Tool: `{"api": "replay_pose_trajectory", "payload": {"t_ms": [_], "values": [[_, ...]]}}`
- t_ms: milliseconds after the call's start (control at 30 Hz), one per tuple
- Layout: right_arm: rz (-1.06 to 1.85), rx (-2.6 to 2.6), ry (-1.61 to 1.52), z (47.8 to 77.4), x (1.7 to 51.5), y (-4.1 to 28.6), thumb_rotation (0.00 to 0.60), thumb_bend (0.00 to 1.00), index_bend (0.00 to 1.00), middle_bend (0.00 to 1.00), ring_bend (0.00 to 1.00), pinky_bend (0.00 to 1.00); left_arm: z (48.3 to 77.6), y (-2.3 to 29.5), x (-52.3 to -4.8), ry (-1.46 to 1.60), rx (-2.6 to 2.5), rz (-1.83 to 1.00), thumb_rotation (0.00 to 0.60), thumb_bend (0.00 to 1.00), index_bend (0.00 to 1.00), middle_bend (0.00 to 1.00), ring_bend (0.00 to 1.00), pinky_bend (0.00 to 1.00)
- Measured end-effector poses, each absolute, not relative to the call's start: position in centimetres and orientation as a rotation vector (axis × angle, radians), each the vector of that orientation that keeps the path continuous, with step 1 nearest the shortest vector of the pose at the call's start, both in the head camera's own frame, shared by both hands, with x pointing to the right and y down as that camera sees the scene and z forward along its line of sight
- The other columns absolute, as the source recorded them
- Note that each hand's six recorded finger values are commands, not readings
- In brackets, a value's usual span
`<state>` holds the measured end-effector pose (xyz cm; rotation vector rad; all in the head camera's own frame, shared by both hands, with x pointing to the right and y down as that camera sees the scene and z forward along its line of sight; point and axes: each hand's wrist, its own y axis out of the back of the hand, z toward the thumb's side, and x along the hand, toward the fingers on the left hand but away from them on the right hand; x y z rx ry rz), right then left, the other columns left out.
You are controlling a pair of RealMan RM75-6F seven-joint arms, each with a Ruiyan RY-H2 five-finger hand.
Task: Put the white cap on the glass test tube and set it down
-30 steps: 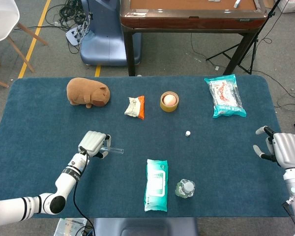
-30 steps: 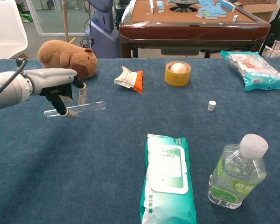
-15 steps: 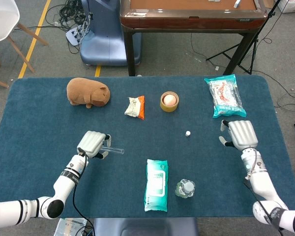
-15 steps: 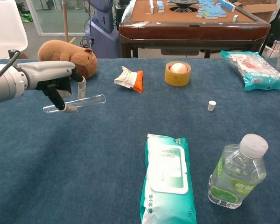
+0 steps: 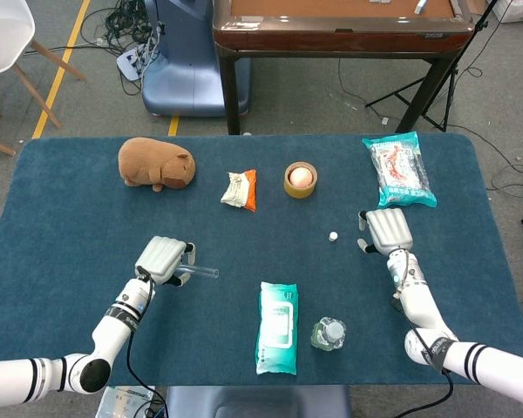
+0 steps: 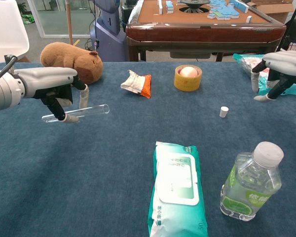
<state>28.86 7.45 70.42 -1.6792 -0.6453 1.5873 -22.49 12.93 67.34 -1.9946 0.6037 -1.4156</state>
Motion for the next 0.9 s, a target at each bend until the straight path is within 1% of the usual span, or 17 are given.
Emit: {"api": "replay_pose_trajectory", "payload": {"t_ms": [433,900], "values": [[1.602,-1.708,-0.559,73.2,25.2,6.6,0.6,0.27,0.51,1.0,1.0,1.0,67.4,13.2,-22.7,0.602,-1.995,-1.425,0.6,0.27,0.63,1.0,1.0,1.0],[1.63,-1.723,-0.494,75.7,23.5,6.4,0.6,0.27,0.51,1.0,1.0,1.0,67.8,13.3,-23.2,0.589,-1.991,-1.449,0.6,0.27,0.63,1.0,1.0,1.0]]}}
